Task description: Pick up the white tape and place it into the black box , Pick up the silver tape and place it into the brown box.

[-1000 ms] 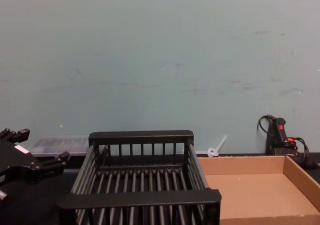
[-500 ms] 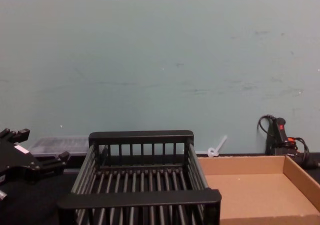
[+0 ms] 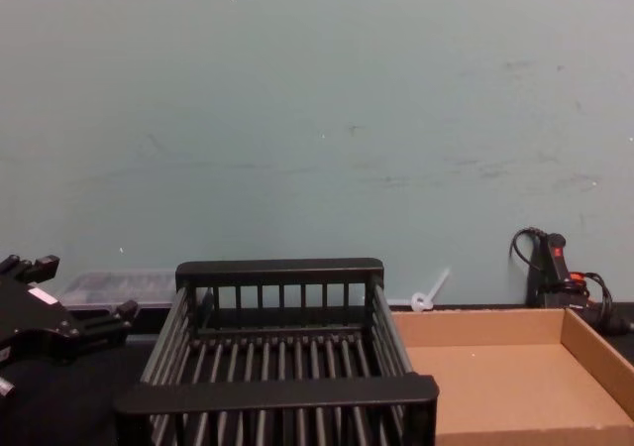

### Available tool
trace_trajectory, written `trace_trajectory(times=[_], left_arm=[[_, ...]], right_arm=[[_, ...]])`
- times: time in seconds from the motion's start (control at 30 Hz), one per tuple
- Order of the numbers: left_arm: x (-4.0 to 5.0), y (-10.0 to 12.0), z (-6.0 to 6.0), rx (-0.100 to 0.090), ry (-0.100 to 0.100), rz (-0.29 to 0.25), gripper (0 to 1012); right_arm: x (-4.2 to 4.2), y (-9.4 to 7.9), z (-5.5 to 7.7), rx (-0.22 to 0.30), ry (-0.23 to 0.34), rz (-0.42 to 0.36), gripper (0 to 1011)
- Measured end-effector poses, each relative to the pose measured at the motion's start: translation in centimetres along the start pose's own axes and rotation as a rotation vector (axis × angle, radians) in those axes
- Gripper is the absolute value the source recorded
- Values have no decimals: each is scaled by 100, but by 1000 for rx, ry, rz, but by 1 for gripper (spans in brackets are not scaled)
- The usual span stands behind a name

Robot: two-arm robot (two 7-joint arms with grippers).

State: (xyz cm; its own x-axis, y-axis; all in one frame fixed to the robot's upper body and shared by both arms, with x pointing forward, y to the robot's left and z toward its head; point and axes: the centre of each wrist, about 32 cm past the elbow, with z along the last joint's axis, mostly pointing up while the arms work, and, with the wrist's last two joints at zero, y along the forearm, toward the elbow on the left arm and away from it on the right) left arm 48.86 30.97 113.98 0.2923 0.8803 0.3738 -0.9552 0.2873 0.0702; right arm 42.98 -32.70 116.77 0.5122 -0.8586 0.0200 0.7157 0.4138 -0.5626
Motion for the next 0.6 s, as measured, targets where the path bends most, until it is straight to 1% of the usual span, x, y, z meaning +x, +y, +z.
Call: trace_trajectory(times=[0.6], left_arm=[[0,0,0,0,0,0,1001]], right_arm=[[-4,36,-14,-7,8,20,1002]])
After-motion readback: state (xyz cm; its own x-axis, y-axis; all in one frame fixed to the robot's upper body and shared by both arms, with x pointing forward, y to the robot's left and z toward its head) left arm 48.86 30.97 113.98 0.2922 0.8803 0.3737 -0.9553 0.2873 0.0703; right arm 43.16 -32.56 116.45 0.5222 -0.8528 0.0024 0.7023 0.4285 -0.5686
